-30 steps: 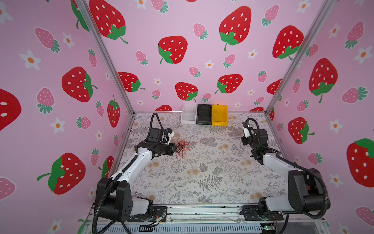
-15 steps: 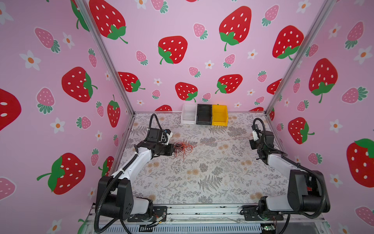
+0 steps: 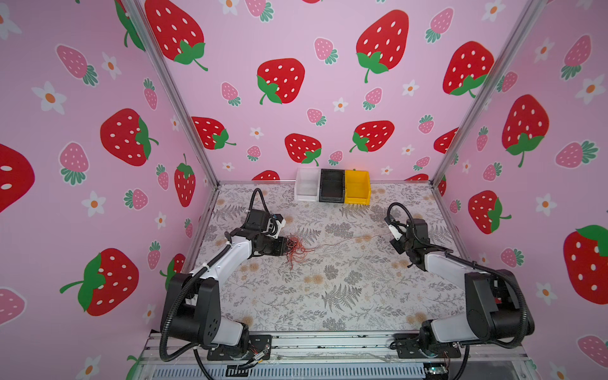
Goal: Untangle the cables
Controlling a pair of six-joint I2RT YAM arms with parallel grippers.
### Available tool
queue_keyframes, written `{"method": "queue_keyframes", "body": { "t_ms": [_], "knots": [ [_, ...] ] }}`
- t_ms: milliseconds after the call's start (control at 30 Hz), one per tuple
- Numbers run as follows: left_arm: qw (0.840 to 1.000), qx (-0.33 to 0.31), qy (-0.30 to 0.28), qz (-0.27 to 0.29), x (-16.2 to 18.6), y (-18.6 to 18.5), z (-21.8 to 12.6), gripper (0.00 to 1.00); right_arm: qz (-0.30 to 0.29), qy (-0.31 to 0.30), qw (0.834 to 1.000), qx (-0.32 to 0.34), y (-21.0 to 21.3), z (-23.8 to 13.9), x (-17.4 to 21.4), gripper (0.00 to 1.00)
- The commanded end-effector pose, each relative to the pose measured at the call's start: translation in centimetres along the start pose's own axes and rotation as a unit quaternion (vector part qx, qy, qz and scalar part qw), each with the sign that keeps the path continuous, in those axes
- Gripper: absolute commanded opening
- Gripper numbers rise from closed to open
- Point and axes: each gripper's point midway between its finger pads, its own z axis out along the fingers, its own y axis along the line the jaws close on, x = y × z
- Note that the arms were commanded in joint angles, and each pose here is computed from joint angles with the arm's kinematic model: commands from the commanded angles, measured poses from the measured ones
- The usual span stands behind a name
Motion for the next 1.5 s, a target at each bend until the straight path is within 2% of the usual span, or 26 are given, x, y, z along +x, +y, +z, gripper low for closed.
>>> {"method": "queue_keyframes", "body": {
  "t_ms": [0,33,100,200,300,333,533,700,867,967,1100,1200,1367,1467],
  "knots": [
    [0.999,0.021,-0.013,0.027,-1.5,-1.8,-0.7,0.00,-0.055,-0.026,0.998,-0.022,1.8,-0.5,-0.8,0.33],
    [0.999,0.023,-0.015,0.030,-1.6,-2.0,-0.8,0.00,-0.054,-0.030,0.998,-0.021,1.8,-0.6,-1.2,0.45],
    [0.999,0.029,-0.022,0.038,-2.0,-2.7,-1.2,0.00,-0.055,-0.049,0.997,-0.014,1.6,-1.2,-2.2,0.57],
    [0.997,0.043,-0.043,0.057,-3.0,-4.0,-2.4,0.00,-0.067,-0.111,0.991,-0.025,2.0,-2.9,-4.5,0.70],
    [0.993,0.062,-0.064,0.075,-4.1,-5.6,-3.7,0.00,-0.090,-0.188,0.976,-0.069,3.7,-5.1,-7.4,0.91],
    [0.992,0.064,-0.070,0.083,-4.4,-6.0,-4.1,0.00,-0.100,-0.206,0.970,-0.080,4.4,-5.7,-8.0,0.94],
    [0.985,0.080,-0.098,0.117,-6.1,-8.5,-6.3,0.00,-0.113,-0.270,0.946,-0.137,7.0,-7.7,-11.2,0.93],
    [0.977,0.100,-0.122,0.143,-7.6,-10.8,-8.0,0.00,-0.110,-0.326,0.918,-0.199,11.0,-9.0,-14.4,0.91],
    [0.972,0.109,-0.130,0.164,-8.5,-12.5,-8.8,0.00,-0.114,-0.365,0.901,-0.205,14.1,-8.6,-17.7,0.89],
    [0.968,0.118,-0.132,0.176,-8.6,-13.4,-9.1,0.00,-0.113,-0.370,0.901,-0.197,14.7,-7.3,-19.1,0.87],
    [0.965,0.125,-0.132,0.187,-8.5,-14.1,-9.3,0.00,-0.096,-0.381,0.908,-0.147,13.6,-5.9,-20.4,0.86],
    [0.965,0.128,-0.133,0.189,-8.5,-14.4,-9.4,0.00,-0.103,-0.393,0.903,-0.141,13.6,-5.7,-21.0,0.85],
    [0.964,0.126,-0.133,0.190,-8.7,-14.5,-9.4,0.00,-0.123,-0.419,0.886,-0.155,14.5,-6.6,-21.8,0.78],
    [0.963,0.127,-0.141,0.189,-9.1,-14.6,-9.6,0.00,-0.145,-0.421,0.874,-0.194,16.3,-6.7,-21.4,0.63]
  ]
}}
